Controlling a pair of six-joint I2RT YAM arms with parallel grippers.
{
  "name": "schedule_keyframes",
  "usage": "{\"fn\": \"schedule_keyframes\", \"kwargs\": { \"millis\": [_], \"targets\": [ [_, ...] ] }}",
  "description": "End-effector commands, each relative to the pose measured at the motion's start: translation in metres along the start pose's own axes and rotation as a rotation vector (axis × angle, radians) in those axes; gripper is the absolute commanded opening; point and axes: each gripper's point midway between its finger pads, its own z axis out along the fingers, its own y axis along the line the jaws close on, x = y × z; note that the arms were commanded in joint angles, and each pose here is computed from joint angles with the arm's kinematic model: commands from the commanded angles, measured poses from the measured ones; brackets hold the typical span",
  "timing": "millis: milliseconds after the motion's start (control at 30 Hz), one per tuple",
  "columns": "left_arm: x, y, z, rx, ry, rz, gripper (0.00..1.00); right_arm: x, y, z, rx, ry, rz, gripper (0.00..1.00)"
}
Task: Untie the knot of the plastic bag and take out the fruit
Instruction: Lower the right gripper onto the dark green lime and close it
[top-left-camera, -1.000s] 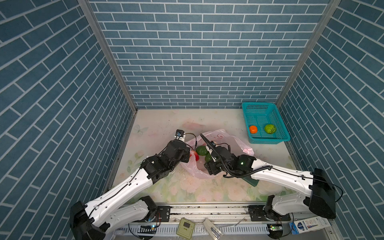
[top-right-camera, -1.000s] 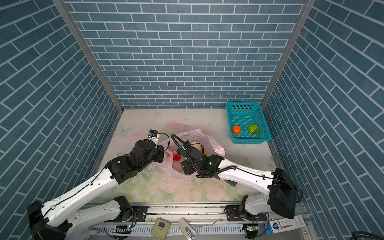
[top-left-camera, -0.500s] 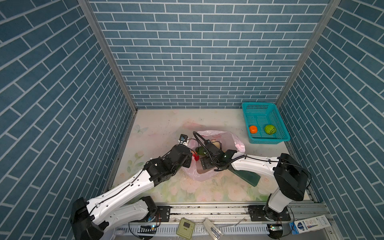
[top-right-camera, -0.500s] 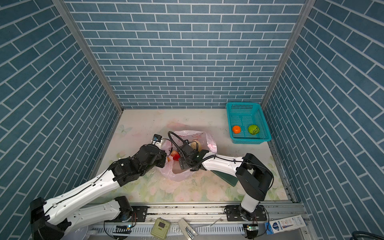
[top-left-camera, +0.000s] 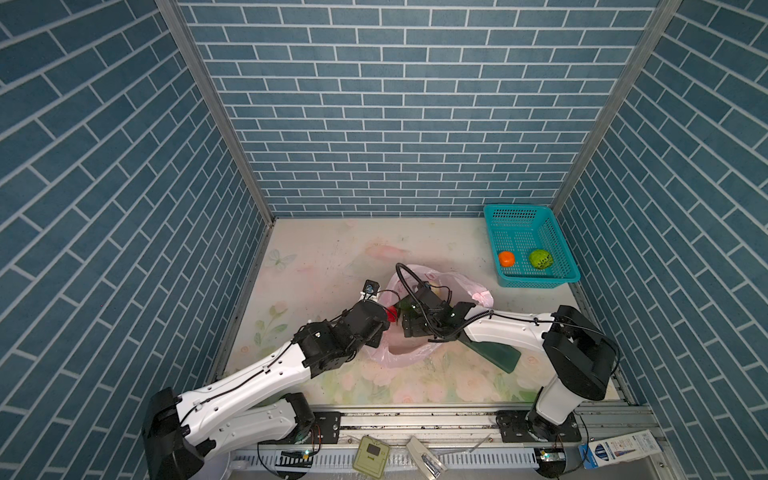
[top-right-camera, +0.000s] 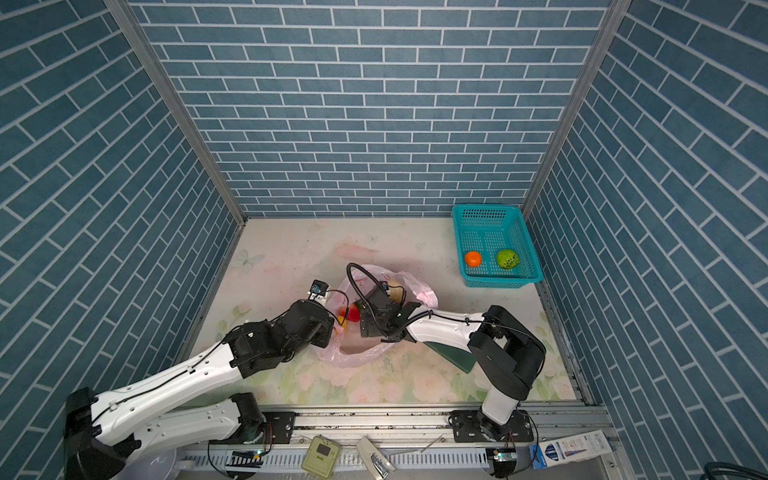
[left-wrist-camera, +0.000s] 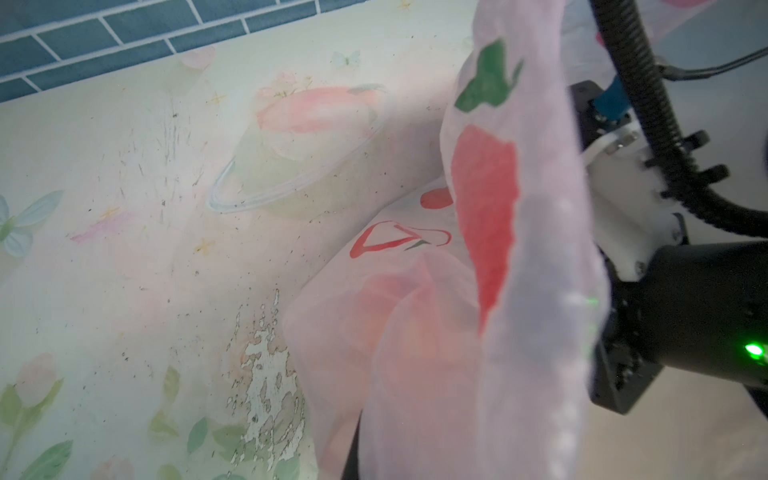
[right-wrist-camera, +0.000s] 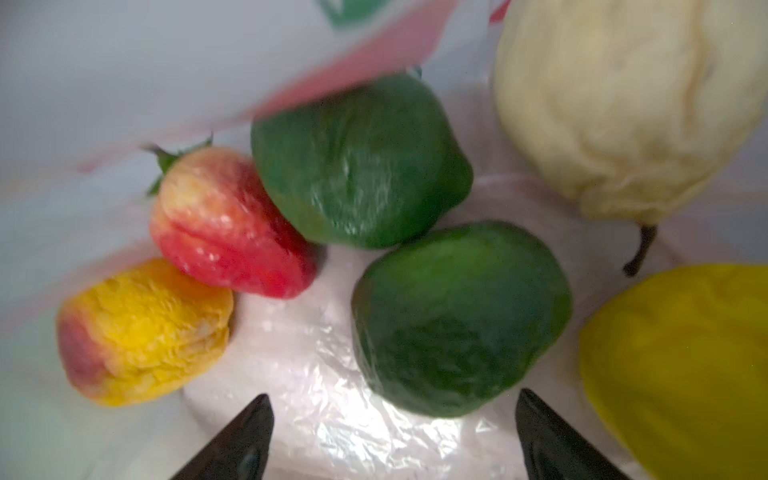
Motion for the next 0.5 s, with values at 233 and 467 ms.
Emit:
{"fn": "schedule_keyframes", "kwargs": {
  "millis": [233,467],
  "targets": [
    [0.023,-0.006,0.015,0.005,0.036,0.013,0.00,0.046,-0.021,-0.009,0.045,-0.004,-0.106,0.91],
    [0.013,-0.008,0.011,0.019,-0.026,0.014,0.00,0.000,-0.007,-0.020,0.037,-0.093,-0.032,0.93]
  ]
}}
